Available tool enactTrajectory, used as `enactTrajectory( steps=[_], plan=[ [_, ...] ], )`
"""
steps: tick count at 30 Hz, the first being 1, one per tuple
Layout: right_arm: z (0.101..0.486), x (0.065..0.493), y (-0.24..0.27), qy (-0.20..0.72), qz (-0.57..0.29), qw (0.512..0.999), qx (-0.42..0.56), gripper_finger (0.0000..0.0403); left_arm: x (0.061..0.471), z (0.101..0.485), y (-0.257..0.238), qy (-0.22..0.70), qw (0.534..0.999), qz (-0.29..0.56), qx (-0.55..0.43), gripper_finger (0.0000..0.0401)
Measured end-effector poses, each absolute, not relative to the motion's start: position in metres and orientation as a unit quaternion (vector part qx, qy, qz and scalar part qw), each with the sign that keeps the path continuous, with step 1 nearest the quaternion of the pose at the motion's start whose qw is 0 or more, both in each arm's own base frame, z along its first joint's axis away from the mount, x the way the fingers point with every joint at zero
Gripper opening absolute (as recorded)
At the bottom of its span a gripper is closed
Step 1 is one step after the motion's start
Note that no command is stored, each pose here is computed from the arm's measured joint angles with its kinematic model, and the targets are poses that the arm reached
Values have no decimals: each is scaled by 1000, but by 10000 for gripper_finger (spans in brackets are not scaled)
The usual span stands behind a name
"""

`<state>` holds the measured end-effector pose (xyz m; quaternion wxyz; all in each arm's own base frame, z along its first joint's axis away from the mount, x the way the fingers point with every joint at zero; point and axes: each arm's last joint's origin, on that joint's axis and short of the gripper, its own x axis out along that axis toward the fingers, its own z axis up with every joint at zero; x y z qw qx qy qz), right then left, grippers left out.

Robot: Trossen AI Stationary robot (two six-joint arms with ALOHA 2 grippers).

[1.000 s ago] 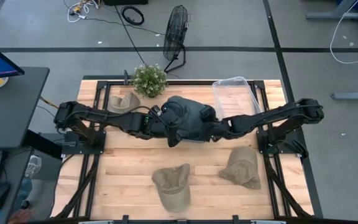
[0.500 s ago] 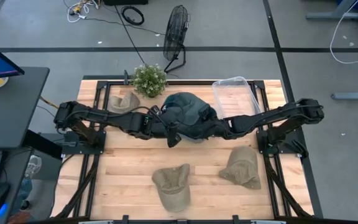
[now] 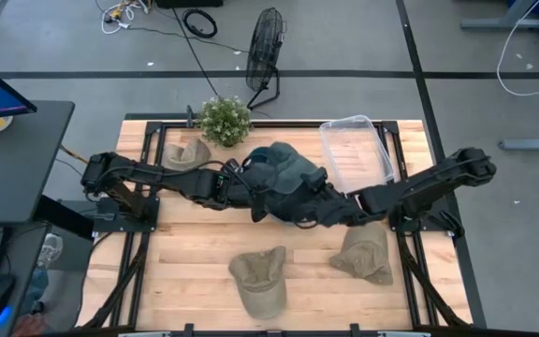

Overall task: Pick & Place hat
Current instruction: Put the dark blue cap into the blue bin

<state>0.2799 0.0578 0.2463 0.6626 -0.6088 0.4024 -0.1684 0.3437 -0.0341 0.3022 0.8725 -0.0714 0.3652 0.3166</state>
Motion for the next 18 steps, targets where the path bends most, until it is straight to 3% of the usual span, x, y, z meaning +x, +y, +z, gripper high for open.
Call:
enactTrajectory(
  steps=[18],
  plan=[
    [251, 268, 103, 337, -129, 692, -626, 7, 344, 302, -34, 361, 872, 321, -83, 116]
  ],
)
